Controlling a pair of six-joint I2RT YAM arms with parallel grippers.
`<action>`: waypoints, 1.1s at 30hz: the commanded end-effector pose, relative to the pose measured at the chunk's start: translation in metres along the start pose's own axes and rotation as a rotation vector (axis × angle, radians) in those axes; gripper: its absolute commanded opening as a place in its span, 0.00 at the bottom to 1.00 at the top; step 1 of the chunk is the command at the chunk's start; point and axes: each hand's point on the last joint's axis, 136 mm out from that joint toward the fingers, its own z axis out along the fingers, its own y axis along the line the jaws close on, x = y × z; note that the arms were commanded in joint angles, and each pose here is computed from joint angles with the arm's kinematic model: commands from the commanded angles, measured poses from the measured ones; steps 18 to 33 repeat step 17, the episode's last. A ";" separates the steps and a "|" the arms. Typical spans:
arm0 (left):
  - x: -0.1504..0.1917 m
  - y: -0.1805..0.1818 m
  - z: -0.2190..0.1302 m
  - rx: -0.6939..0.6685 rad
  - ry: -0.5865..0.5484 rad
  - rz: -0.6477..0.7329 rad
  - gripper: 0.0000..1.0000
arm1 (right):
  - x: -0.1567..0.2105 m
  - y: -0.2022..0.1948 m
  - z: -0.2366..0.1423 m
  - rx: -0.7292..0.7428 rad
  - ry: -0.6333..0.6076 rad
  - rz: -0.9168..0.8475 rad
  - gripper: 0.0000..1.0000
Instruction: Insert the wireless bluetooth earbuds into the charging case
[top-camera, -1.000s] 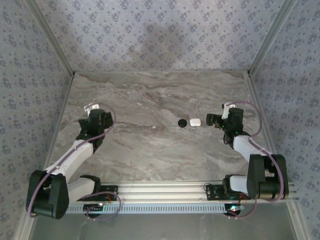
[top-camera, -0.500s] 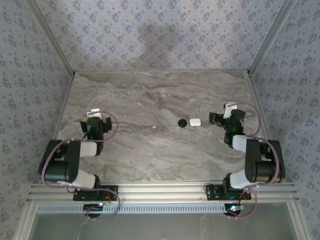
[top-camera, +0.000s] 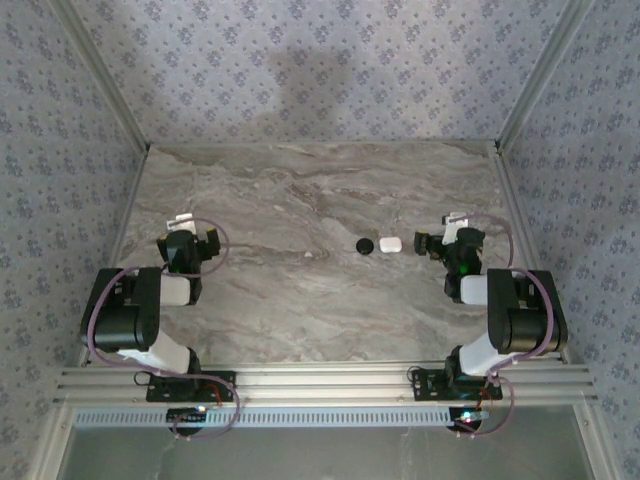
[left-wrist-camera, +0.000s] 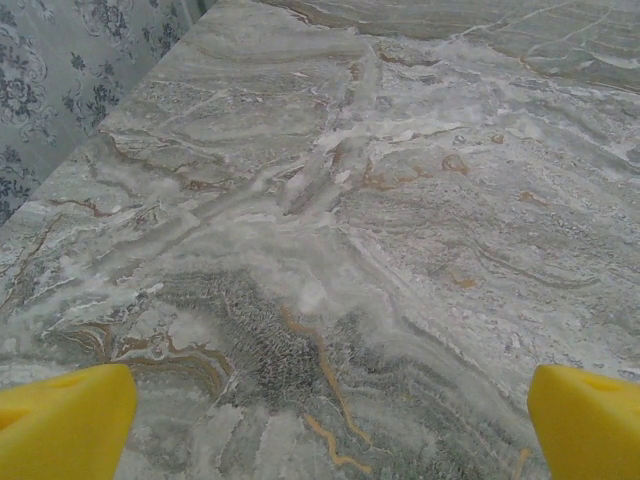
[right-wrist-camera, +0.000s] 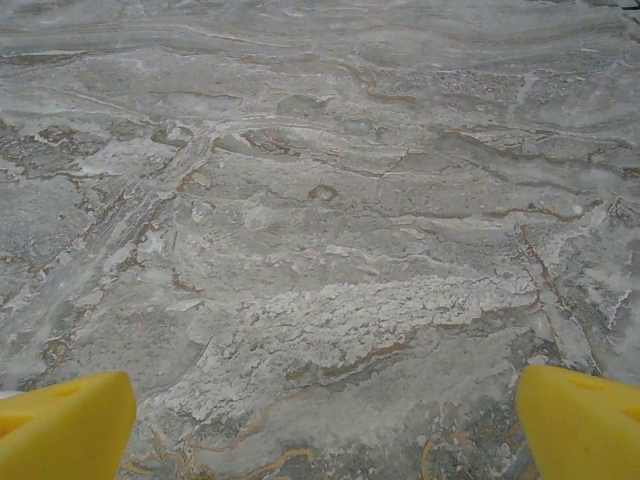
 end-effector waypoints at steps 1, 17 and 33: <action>-0.020 -0.005 0.001 0.021 -0.055 -0.016 1.00 | -0.015 -0.006 0.003 0.027 -0.043 -0.006 1.00; -0.020 -0.005 0.001 0.024 -0.055 -0.017 1.00 | -0.015 -0.006 0.003 0.028 -0.043 -0.006 1.00; -0.020 -0.005 0.001 0.024 -0.055 -0.017 1.00 | -0.015 -0.006 0.003 0.028 -0.043 -0.006 1.00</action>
